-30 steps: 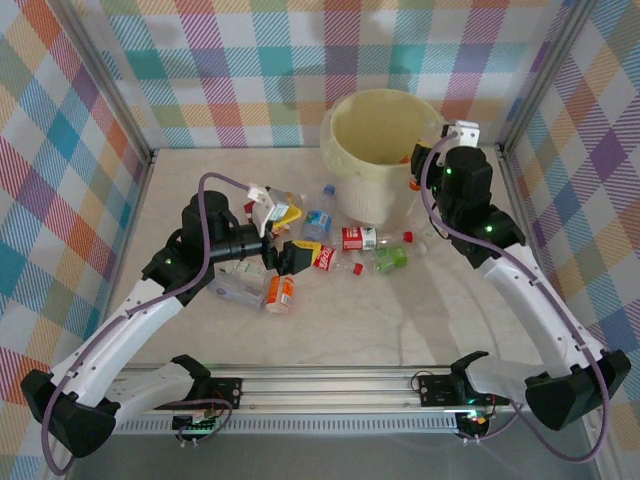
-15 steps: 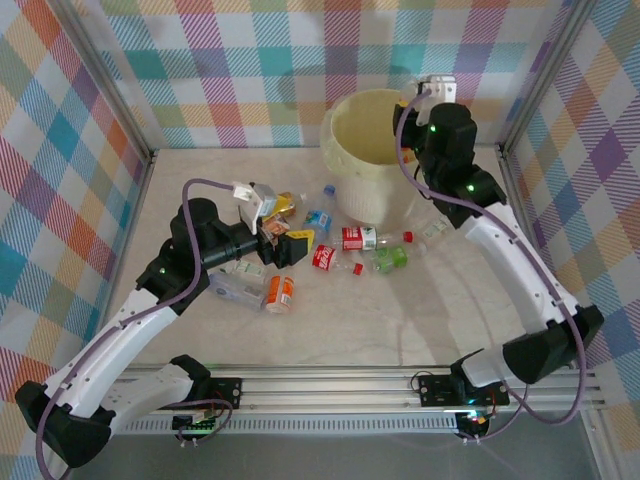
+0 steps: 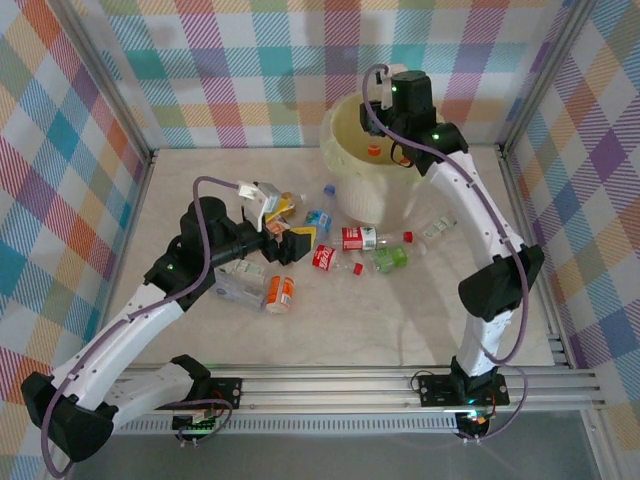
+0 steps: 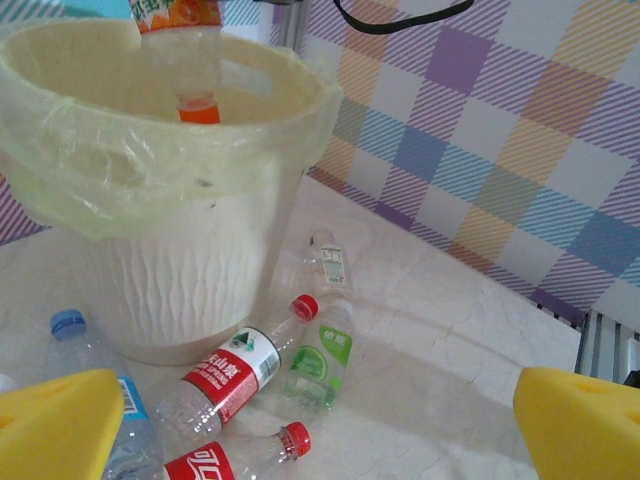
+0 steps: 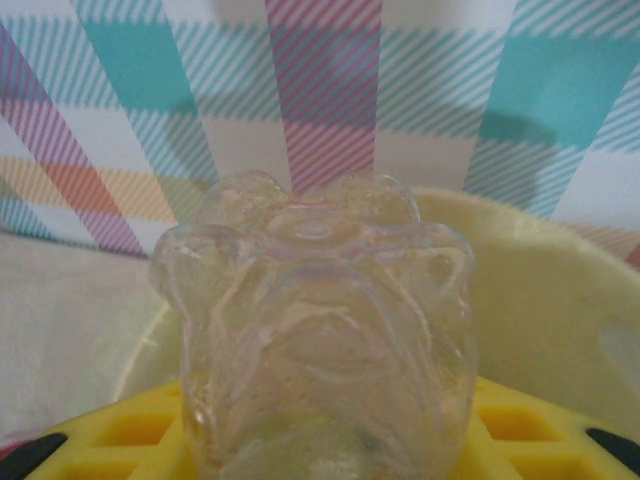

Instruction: Put the plastic bottles in the bin

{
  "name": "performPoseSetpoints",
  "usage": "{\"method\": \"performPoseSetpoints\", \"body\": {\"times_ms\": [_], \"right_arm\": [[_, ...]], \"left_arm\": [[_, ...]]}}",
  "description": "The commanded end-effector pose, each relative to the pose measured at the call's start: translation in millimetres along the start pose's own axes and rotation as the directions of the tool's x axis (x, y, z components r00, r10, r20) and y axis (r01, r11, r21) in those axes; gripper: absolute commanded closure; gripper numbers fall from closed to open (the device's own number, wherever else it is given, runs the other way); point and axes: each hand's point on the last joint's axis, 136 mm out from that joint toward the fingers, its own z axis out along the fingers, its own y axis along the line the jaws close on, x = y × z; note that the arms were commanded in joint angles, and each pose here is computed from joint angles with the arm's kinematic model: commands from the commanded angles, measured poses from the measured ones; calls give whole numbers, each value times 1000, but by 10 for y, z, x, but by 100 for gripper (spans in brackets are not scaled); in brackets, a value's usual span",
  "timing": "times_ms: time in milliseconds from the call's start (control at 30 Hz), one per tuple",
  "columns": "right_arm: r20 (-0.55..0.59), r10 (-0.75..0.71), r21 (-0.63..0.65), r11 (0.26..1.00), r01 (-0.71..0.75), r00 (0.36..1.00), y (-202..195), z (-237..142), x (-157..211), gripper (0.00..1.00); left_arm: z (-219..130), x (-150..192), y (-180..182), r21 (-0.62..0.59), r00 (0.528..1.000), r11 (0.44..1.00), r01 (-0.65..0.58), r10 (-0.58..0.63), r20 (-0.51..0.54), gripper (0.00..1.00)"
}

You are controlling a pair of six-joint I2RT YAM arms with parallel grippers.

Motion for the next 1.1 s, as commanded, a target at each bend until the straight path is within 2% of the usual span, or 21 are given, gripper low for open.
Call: {"method": "performPoseSetpoints", "body": {"times_ms": [0, 200, 400, 567, 767, 1067], "right_arm": [[-98, 31, -65, 997, -38, 995, 62, 24, 158, 53], [-223, 24, -104, 993, -48, 974, 124, 233, 463, 52], [-282, 26, -118, 991, -61, 959, 155, 355, 651, 48], [-294, 32, -125, 990, -72, 955, 168, 379, 690, 44], [-302, 24, -136, 988, -68, 953, 178, 344, 703, 33], [-215, 27, -128, 990, -55, 976, 141, 139, 412, 24]], "left_arm": [[-23, -150, -24, -6, 1000, 1000, 6, -6, 22, 0], [-17, -124, 10, -26, 1000, 1000, 1, -1, 1, 0], [-1, -106, 49, -46, 1000, 999, 14, -15, -16, 0], [16, -94, 47, -42, 999, 999, 18, -19, -29, 0], [59, -33, 72, -42, 1000, 999, 2, -3, -31, 0], [-6, -87, 68, -55, 1000, 998, -28, 27, -12, 0]]}}
